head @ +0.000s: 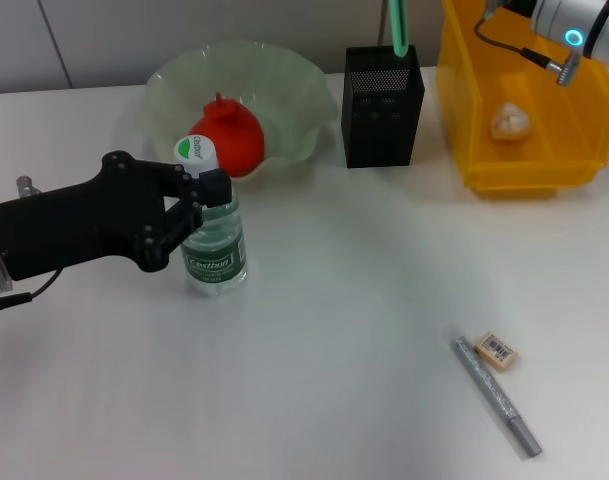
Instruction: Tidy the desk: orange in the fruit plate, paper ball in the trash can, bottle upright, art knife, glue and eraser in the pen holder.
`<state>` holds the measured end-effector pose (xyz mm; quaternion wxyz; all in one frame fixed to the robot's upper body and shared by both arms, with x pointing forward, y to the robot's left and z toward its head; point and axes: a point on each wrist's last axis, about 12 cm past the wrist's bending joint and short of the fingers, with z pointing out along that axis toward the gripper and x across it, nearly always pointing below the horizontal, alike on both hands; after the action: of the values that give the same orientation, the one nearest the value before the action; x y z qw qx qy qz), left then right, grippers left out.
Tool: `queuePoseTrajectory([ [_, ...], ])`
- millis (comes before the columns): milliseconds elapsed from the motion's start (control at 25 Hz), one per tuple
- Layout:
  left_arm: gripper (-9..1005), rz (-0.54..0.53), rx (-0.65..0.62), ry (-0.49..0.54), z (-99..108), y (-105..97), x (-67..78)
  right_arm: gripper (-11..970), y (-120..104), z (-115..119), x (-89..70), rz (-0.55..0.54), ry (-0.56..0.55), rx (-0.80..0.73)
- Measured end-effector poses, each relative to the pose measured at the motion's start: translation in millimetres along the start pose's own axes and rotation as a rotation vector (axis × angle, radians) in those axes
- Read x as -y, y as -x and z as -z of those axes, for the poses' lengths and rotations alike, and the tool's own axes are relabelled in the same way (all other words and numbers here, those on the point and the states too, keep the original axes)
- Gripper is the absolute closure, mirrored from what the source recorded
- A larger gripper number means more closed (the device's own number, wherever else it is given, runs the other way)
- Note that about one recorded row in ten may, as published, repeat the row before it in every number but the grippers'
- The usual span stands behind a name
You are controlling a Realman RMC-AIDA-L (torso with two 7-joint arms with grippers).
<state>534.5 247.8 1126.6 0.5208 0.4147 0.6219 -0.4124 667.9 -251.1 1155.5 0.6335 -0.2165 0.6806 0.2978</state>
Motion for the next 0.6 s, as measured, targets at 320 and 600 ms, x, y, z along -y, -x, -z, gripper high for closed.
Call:
queuePoseTrajectory([
  [320, 976, 0.012, 0.001, 0.006, 2.0, -5.3, 0.5, 734, -2.5, 1.0, 2.7, 0.033, -0.019, -0.019],
  [600, 976, 0.011, 0.006, 0.006, 1.0, -3.7, -1.1, 732, -2.3, 3.1, 9.4, 0.046, -0.053, -0.036],
])
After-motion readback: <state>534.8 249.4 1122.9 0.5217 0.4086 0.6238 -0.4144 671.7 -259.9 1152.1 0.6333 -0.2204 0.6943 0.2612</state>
